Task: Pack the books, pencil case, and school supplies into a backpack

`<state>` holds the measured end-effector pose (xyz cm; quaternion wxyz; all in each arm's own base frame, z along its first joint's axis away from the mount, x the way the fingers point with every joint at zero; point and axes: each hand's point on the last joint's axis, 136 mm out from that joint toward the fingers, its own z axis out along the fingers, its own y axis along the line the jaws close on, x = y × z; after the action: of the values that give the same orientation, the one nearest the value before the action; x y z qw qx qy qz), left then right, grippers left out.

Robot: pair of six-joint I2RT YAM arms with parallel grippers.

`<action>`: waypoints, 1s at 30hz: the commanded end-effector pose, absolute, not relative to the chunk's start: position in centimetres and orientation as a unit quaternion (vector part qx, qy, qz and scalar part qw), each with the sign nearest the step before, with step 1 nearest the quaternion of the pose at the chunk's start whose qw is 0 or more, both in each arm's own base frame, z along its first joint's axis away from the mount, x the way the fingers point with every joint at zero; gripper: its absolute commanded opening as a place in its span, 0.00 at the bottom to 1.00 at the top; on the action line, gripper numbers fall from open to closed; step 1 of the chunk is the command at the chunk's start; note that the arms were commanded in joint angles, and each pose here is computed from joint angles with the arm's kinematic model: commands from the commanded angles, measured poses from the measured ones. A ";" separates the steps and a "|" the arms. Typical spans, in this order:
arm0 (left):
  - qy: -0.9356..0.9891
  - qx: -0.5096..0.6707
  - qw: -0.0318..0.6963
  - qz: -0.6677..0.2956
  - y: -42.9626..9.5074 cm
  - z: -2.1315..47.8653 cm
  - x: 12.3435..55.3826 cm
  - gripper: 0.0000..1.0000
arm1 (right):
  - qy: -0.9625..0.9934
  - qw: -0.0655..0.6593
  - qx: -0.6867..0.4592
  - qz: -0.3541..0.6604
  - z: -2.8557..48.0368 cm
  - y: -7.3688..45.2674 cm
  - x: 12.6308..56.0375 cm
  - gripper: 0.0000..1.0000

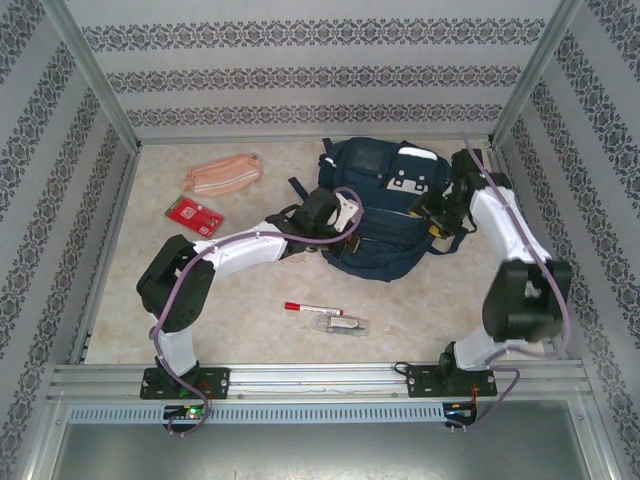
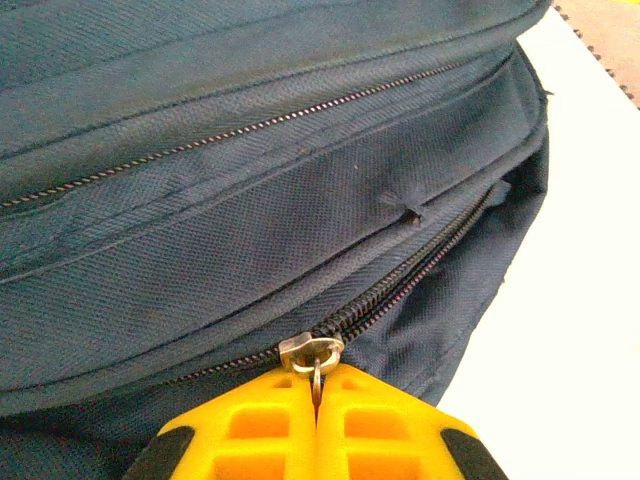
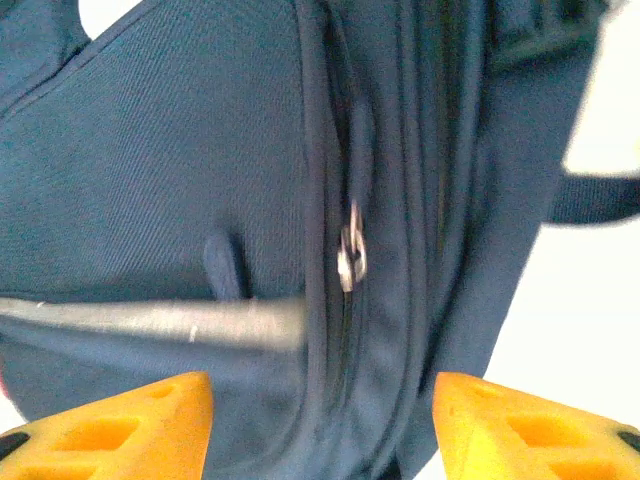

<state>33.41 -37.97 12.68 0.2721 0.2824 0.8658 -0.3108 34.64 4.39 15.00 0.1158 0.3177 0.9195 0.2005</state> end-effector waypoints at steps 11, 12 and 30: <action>0.827 0.286 0.302 -0.378 -42.5 17.0 32.9 0.00 | 0.844 0.107 0.473 0.228 13.7 13.3 33.3 0.59; 0.825 0.287 0.307 -0.378 -42.4 17.2 32.9 0.00 | 0.844 0.106 0.476 0.224 13.3 13.4 33.6 0.54; 0.826 0.294 0.314 -0.365 -42.3 16.3 33.6 0.00 | 0.812 0.058 0.526 0.246 12.7 14.6 30.0 0.64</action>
<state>33.06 -40.09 13.22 0.2773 0.2768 0.8613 -0.3235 30.61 14.24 13.96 0.0769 0.5068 0.8210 0.2513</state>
